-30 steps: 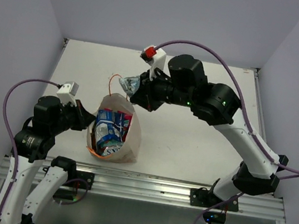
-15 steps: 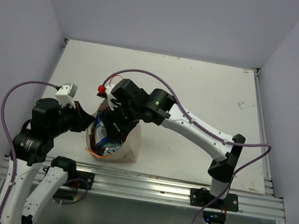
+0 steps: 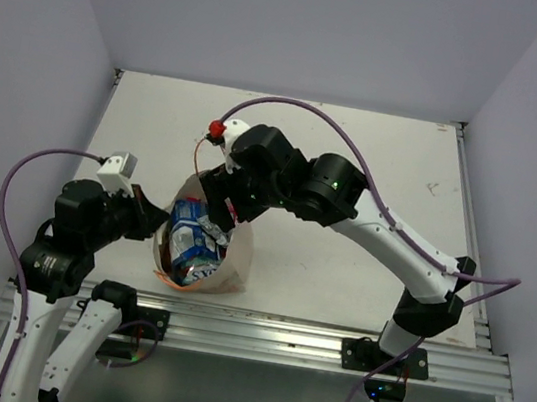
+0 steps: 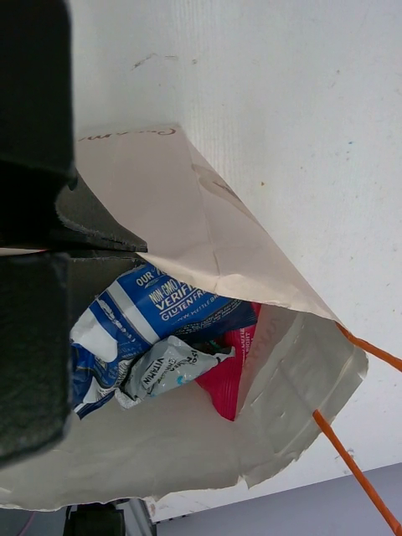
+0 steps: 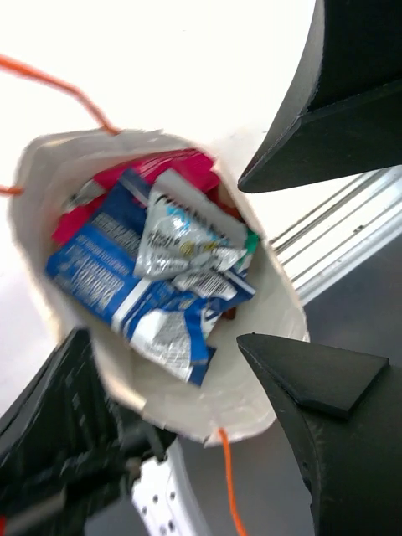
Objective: Place the snacks into the paper bag
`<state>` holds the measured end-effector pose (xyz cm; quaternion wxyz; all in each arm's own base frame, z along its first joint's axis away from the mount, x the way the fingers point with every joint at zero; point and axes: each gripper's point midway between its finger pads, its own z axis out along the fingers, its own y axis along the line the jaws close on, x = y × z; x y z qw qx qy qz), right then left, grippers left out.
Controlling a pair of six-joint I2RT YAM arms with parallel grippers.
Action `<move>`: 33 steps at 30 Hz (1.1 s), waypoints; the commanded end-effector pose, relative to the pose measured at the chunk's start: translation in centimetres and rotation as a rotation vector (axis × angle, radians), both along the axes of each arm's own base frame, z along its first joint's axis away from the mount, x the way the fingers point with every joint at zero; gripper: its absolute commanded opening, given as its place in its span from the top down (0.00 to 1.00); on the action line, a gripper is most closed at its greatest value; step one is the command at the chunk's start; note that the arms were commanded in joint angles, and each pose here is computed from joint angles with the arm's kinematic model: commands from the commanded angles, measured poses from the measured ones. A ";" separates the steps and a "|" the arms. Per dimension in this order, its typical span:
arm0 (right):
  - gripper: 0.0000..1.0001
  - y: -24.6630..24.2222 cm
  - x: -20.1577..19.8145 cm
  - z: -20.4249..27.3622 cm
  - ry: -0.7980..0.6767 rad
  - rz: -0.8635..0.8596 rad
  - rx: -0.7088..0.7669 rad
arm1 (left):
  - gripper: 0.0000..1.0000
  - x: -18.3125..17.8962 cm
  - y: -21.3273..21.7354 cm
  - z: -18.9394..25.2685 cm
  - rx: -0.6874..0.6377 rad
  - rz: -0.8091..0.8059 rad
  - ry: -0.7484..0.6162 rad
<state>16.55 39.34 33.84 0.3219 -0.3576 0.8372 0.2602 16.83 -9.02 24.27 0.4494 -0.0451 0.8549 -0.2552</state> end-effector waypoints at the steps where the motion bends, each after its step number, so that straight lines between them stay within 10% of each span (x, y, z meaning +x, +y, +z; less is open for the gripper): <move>1: 0.29 -2.0 0.5 -1.8 0.003 -0.106 -0.064 | 1.00 -0.6 -0.1 0.7 -0.015 -0.002 -0.008; 8: 0.31 -3.5 0.1 -6.6 0.047 -0.128 -0.175 | 1.00 -1.0 -0.3 0.9 -0.030 -0.010 -0.014; 14: 1.00 -4.8 0.7 -7.1 0.020 -0.185 -0.216 | 1.00 -1.7 -1.1 3.1 -0.081 -0.049 -0.067; 23: 1.00 -9.6 2.5 -0.2 -0.118 -0.322 -0.241 | 1.00 -2.3 -2.3 9.5 -0.198 -0.099 -0.200; 33: 1.00 -13.7 3.2 -2.8 -0.088 -0.430 -0.302 | 1.00 -1.1 -3.1 7.5 -0.291 -0.146 -0.181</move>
